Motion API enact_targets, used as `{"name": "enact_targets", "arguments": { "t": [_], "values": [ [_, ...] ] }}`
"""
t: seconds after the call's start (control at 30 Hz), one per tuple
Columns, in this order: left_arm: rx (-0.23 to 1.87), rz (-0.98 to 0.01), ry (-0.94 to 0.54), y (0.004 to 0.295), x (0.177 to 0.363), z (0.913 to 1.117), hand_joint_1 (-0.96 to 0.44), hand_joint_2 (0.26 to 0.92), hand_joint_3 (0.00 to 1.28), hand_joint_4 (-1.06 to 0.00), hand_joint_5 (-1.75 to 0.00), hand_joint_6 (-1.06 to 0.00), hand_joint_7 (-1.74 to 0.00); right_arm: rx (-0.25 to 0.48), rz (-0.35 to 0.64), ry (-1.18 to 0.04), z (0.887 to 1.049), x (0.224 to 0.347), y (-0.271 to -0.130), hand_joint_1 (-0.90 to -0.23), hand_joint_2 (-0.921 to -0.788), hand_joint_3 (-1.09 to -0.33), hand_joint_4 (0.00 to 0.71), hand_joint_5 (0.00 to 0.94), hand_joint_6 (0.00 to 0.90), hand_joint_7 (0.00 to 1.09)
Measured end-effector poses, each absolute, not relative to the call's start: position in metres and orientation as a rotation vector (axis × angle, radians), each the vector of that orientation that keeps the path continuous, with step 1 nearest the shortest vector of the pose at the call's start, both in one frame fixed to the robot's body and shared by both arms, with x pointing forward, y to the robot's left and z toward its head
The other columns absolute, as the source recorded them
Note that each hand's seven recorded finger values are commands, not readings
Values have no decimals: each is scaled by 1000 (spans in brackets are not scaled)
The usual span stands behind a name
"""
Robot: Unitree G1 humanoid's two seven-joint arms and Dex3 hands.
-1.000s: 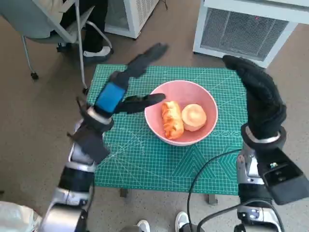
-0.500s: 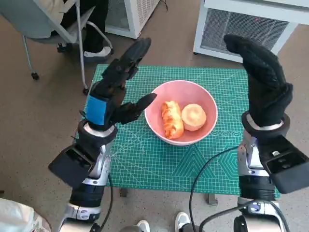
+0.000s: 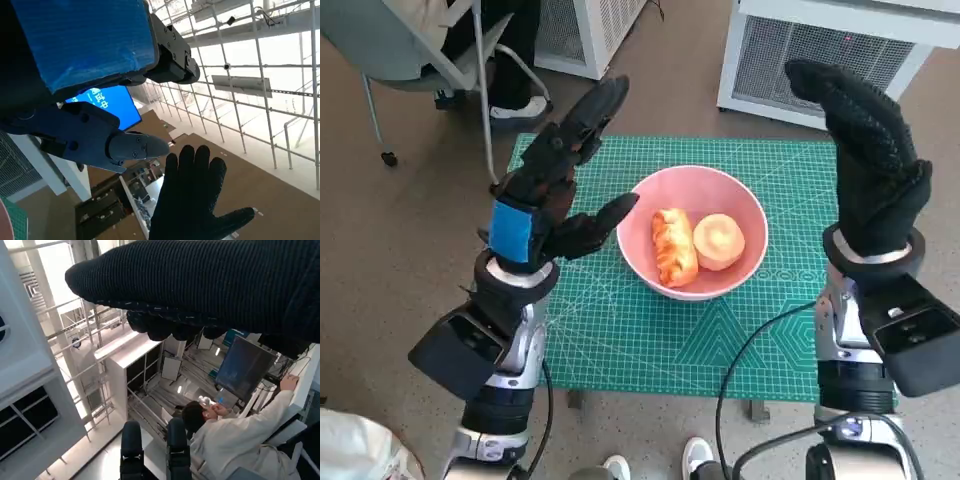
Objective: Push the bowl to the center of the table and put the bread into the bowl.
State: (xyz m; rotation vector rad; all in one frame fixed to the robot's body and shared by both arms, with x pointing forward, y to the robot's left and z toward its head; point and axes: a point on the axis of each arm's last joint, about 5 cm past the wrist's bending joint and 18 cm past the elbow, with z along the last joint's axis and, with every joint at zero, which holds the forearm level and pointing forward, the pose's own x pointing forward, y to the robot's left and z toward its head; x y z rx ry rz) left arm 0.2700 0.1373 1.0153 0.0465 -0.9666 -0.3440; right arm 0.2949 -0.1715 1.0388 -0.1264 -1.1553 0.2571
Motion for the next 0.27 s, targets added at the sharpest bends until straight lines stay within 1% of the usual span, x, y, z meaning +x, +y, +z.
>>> {"name": "enact_targets", "arguments": {
  "t": [0.27],
  "values": [
    [34,-341,-974,136,271,1014,-344,921,296,-423,-11,-495,-61,-140,258,-1156,1040,295,-172,-561,-921,-816,279,3,70,424]
  ]
}}
